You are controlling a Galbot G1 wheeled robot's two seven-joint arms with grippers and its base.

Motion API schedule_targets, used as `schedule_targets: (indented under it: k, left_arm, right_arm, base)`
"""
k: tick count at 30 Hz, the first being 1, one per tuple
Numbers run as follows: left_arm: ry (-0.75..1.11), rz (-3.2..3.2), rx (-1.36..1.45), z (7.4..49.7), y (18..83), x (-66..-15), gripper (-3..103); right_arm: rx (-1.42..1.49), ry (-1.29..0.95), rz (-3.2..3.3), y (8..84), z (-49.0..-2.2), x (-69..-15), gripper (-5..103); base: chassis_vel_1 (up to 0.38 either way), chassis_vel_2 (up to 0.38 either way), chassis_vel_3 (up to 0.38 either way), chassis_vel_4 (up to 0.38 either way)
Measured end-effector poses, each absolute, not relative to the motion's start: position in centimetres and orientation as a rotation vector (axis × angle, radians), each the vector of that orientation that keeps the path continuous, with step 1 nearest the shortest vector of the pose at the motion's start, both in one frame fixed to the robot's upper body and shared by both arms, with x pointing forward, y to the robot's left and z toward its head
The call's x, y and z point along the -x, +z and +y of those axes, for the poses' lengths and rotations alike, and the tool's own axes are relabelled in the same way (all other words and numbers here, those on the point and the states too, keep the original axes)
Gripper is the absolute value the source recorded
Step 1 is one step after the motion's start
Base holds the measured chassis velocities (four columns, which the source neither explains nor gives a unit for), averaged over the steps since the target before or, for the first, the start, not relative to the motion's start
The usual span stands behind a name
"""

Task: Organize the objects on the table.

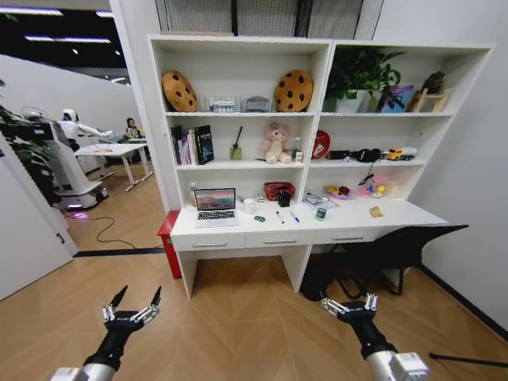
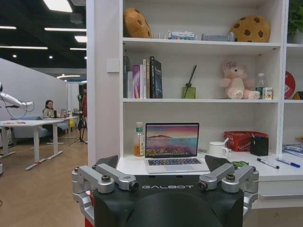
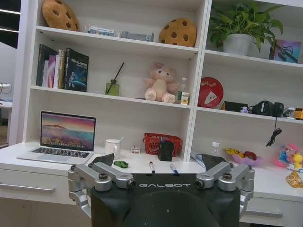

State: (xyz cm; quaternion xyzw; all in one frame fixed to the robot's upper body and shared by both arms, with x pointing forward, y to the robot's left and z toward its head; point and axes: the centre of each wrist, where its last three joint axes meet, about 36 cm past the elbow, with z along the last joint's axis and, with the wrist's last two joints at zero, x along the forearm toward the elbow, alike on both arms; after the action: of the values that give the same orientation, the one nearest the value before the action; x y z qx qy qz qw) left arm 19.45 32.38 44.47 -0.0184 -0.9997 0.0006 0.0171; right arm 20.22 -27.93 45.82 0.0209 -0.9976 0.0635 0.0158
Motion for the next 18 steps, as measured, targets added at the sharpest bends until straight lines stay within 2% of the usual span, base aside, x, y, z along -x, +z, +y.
schedule_targets:
  k: [7,18]
  left_arm:
    - [-0.003,-3.101,0.057,32.48,44.19,-19.55,100]
    - [-0.005,-3.09,0.046,32.77,43.56,-19.74,100]
  right_arm:
    - [-0.081,0.192,-3.096,45.69,-28.04,-20.4,100]
    - [-0.108,0.172,-3.081,45.27,-27.98,-20.84,100]
  base:
    - [-0.056,0.07,0.072,-0.064]
    - [-0.223,0.215,0.208,-0.227]
